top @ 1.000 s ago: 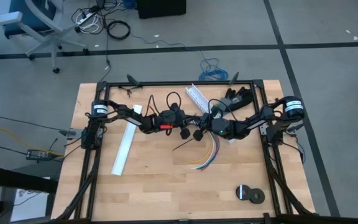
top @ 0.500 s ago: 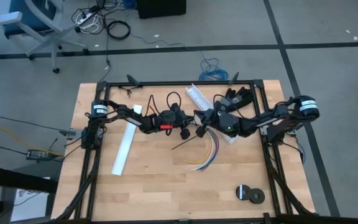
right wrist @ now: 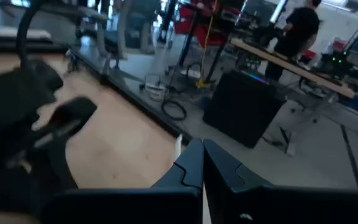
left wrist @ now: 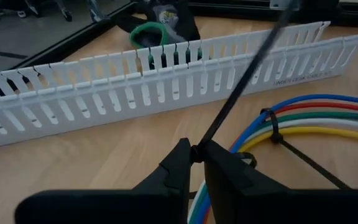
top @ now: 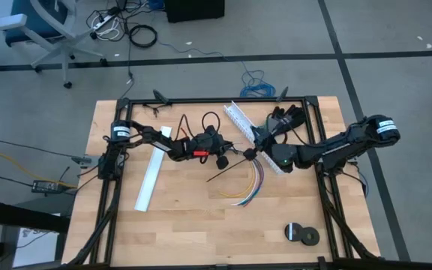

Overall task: Ziptie cables
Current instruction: Wrap the cable wires with black zip tie

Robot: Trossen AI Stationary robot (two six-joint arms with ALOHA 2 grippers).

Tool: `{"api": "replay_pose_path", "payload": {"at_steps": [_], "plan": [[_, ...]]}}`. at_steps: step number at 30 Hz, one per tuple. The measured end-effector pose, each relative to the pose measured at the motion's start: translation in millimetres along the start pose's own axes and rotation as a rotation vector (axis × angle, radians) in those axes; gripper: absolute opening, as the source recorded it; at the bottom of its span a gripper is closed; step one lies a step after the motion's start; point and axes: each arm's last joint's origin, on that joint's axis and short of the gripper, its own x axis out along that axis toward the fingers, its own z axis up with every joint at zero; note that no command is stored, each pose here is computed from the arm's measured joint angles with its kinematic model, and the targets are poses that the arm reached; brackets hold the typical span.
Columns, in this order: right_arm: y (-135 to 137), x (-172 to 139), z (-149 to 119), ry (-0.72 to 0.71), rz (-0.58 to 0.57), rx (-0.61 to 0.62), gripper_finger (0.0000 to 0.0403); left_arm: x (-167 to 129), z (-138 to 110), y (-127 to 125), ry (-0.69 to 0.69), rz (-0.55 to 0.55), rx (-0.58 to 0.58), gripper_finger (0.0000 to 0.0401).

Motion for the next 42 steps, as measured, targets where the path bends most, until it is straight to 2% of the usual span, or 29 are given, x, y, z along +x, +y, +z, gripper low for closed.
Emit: {"api": "replay_pose_path", "payload": {"at_steps": [7,12,18,21,28,33,42], "plan": [[9,-7,-22,0.151,0.209,0.125,0.0003,0,4,0,-0.04,-0.001,-0.029,0.0047],[13,-7,-30,0.219,0.293,0.129,0.0034,0,5,1,-0.05,0.034,-0.032,0.0047],[31,8,-49,0.22,0.285,0.131,0.0099,0,9,1,-0.089,0.052,-0.035,0.0047],[42,17,-59,0.179,0.282,0.094,0.013,0,8,2,-0.085,0.073,-0.011,0.0046],[50,25,-60,0.059,0.202,0.095,0.0176,0,6,2,-0.056,0.084,0.023,0.0037],[48,30,-59,0.06,0.236,0.138,0.0177,0,6,1,-0.059,0.087,0.038,0.0026],[44,38,-59,0.062,0.276,0.163,0.0134,0,6,0,-0.059,0.084,0.049,0.0024]]}}
